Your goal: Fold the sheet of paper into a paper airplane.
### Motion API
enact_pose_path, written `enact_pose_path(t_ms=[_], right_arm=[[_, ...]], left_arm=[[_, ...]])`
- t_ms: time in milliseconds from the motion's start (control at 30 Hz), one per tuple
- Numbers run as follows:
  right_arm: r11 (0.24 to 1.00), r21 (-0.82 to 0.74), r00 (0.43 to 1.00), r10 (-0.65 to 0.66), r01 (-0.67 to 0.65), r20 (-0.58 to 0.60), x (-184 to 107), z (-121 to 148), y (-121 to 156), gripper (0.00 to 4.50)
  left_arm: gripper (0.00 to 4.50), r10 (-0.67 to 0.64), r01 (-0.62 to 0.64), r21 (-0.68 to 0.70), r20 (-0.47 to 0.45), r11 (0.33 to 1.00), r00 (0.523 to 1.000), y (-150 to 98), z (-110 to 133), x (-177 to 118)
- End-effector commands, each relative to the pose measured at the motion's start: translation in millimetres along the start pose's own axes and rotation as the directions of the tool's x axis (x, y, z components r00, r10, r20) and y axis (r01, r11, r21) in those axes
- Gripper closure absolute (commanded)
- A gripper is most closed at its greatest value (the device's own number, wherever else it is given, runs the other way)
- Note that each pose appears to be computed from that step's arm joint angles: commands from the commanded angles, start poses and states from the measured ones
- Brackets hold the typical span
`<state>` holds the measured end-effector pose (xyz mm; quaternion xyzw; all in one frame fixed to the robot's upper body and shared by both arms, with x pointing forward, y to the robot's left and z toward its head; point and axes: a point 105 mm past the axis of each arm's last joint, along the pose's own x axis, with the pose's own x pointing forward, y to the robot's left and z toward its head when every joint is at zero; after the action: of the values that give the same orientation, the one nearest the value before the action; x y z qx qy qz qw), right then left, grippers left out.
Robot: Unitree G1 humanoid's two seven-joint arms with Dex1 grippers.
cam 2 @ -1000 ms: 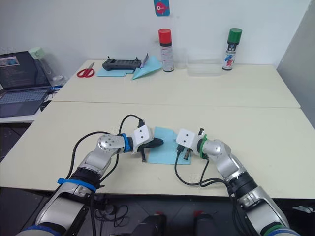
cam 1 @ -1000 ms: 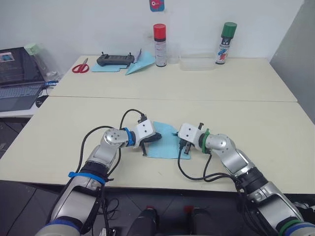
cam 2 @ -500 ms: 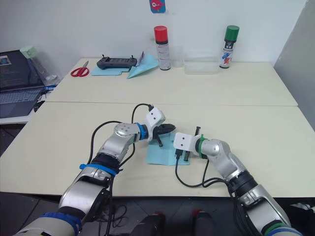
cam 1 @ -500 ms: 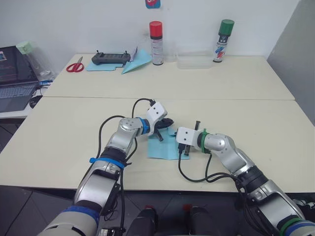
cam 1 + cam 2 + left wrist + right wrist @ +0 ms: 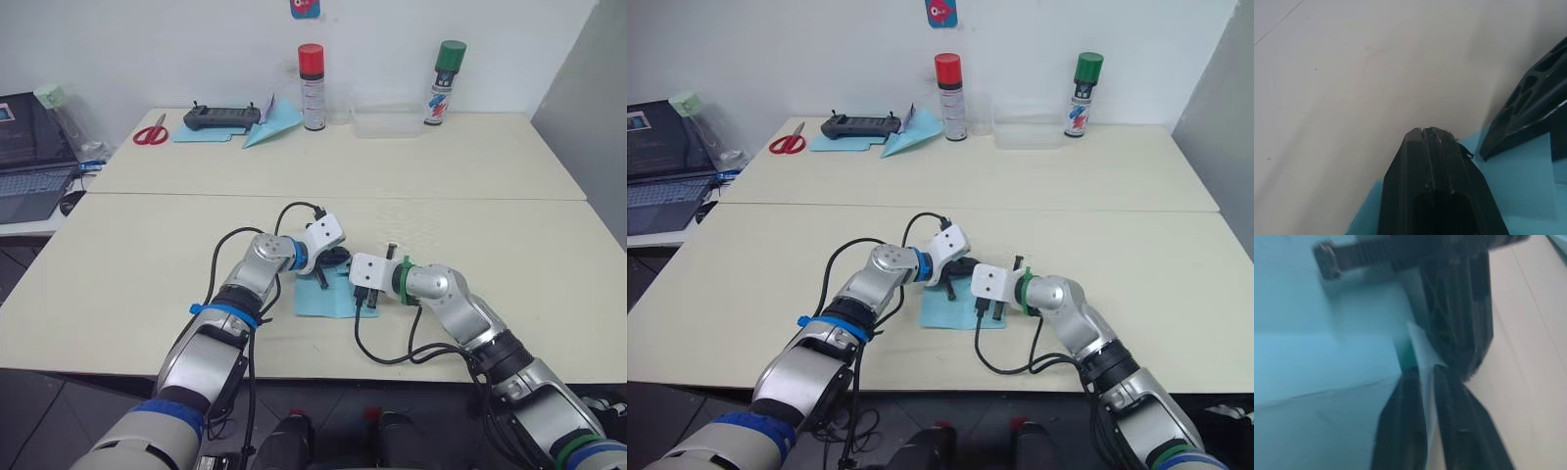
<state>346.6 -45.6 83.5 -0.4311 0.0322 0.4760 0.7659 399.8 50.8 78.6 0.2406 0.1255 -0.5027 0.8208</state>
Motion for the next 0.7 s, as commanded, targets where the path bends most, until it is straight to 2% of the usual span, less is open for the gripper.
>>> enact_pose_path(t_ms=[33,233,267,333,433,567,700], right_arm=[[0.996,0.028,0.997,0.080,-0.081,0.018,-4,5,13,2.58],[0.975,0.148,0.986,0.166,-0.167,0.022,-31,6,14,0.53],[0.968,0.183,0.986,0.166,-0.169,0.036,-36,7,11,0.53],[0.942,0.317,0.992,0.081,-0.107,0.093,-43,14,-8,0.53],[0.847,0.532,0.988,-0.077,-0.005,0.132,-45,15,-34,0.53],[0.740,0.667,0.982,-0.175,0.086,0.067,-34,1,-41,1.84],[0.694,0.707,0.982,-0.186,0.137,-0.008,-20,-12,-33,3.32]], left_arm=[[4.50,-0.008,0.007,-0.021,-0.073,1.000,0.997,-5,-20,1],[4.50,-0.009,0.008,-0.007,-0.087,1.000,0.996,-6,-25,1],[4.50,-0.009,0.008,-0.004,-0.088,1.000,0.996,-6,-26,1],[4.50,-0.009,0.010,0.007,-0.084,1.000,0.996,-7,-27,1],[4.50,-0.005,0.006,0.015,-0.071,1.000,0.997,-7,-26,1],[4.50,-0.003,0.004,0.020,-0.068,1.000,0.998,-6,-25,1],[4.50,-0.002,0.004,0.031,-0.069,1.000,0.998,-6,-24,1]])
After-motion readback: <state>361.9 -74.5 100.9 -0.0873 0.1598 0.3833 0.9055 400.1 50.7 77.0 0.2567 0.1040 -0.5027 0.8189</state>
